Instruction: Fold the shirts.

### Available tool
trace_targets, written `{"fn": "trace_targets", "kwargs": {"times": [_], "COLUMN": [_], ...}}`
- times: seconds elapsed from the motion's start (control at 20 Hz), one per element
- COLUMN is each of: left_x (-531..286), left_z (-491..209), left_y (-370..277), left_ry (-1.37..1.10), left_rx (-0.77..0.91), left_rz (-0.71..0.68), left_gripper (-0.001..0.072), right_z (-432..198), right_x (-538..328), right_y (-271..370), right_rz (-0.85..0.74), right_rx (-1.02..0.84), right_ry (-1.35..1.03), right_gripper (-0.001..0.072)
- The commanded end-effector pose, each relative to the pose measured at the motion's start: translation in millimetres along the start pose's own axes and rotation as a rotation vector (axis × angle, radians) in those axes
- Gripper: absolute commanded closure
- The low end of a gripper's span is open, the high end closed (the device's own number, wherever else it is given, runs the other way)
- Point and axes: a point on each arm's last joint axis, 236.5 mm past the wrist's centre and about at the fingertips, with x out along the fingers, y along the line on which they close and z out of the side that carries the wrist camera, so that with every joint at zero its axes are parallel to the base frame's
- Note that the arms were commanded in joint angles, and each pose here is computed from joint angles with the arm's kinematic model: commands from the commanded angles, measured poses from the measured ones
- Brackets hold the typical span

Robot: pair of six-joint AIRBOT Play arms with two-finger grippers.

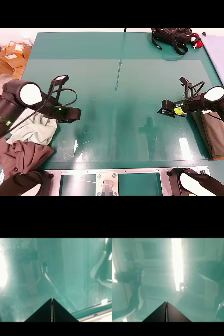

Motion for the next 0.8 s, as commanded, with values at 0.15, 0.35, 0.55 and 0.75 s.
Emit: {"fn": "trace_targets", "kwargs": {"times": [0.15, 0.35, 0.55, 0.75], "left_x": [0, -19, -33, 9], "left_z": [3, 14, -1, -56], "left_y": [12, 93, 182, 249], "left_ry": [-0.012, -0.043, 0.006, 0.098], "left_rx": [0.022, 0.085, -0.017, -0.18], "left_rz": [0.051, 0.402, 0.654, 0.668], "left_gripper": [0.0682, -0.0013, -0.0013, -0.0013], "right_z": [0, 0, 0, 0], "right_x": [0, 0, 0, 0], "right_y": [0, 0, 0, 0], "right_rz": [0.001, 0.001, 0.001, 0.001], "right_rx": [0.0, 0.0, 0.0, 0.0], "right_ry": [0.001, 0.001, 0.001, 0.001], "right_gripper": [0.0696, 0.0696, 0.0696, 0.0696]}}
